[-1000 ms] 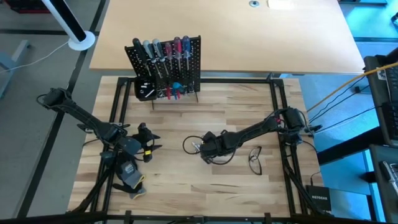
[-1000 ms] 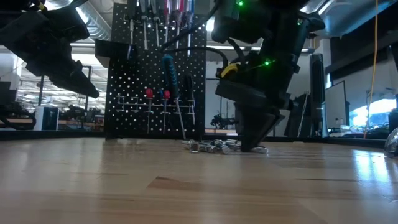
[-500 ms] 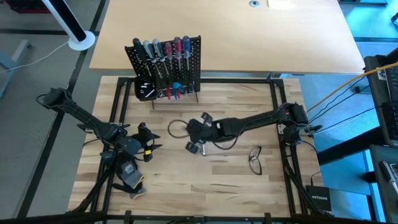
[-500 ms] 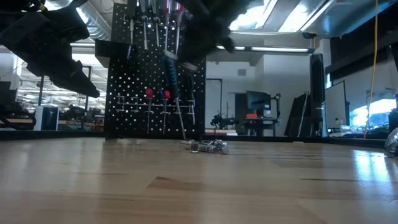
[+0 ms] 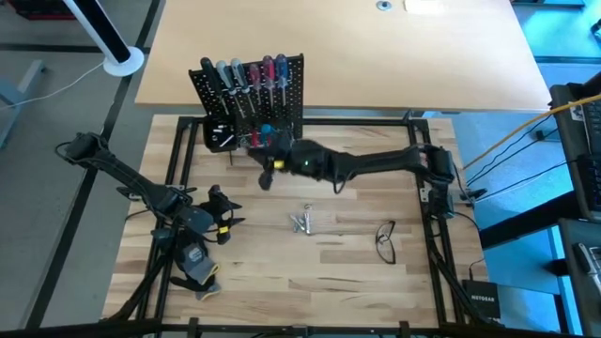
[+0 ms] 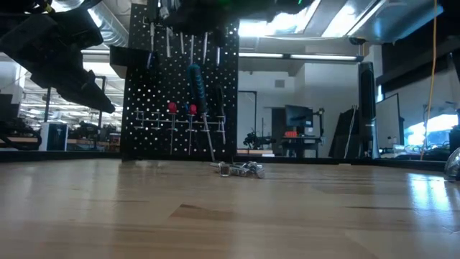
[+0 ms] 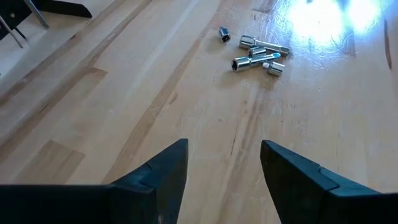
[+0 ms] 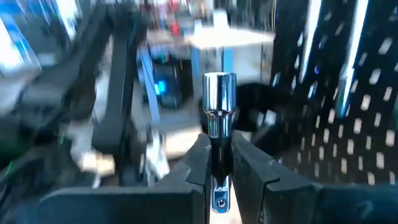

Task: Hang tools onto peg board
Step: Put the extension bar into the black bin on the peg board

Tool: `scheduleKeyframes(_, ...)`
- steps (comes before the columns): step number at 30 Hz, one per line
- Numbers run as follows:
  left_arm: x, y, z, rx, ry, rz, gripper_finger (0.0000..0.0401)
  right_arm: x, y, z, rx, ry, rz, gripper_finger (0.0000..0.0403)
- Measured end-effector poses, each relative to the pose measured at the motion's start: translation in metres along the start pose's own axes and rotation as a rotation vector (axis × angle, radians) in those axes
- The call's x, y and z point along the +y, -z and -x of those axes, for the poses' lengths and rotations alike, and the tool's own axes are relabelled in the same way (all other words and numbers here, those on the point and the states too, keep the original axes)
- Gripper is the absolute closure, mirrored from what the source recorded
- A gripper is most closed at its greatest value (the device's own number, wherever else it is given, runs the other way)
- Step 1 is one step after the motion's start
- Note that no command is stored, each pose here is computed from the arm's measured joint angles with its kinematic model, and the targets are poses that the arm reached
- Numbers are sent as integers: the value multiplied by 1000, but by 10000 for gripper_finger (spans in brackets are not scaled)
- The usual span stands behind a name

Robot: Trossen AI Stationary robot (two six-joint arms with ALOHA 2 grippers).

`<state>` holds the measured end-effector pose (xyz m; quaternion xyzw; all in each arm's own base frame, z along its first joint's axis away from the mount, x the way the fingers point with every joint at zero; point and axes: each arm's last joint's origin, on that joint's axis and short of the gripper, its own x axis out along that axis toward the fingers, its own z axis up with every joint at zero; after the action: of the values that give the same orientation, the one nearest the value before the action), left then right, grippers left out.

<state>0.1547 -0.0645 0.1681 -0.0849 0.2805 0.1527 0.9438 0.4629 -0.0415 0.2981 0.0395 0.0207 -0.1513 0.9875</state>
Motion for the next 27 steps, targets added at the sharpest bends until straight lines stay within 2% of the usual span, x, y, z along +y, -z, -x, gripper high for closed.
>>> scheduleKeyframes(4, 0, 0, 0, 1, -1, -1, 210, -23, -6, -16, -133, -6, -26, 357)
scheduleKeyframes(8, 0, 0, 0, 1, -1, -4, 210, -37, -14, -38, -167, -13, -25, 357)
scheduleKeyframes(14, 0, 0, 0, 1, -1, -4, 210, -45, -18, -64, -169, -7, -23, 356)
scheduleKeyframes(21, 0, 0, 0, 1, -1, -5, 210, -45, -15, -71, -180, -7, -26, 355)
scheduleKeyframes(24, 0, 0, 0, 1, -1, -4, 210, -45, -11, -72, -142, -5, -22, 336)
scheduleKeyframes(27, 0, 0, 0, 1, -2, -4, 210, -45, -9, -72, -121, -4, -20, 297)
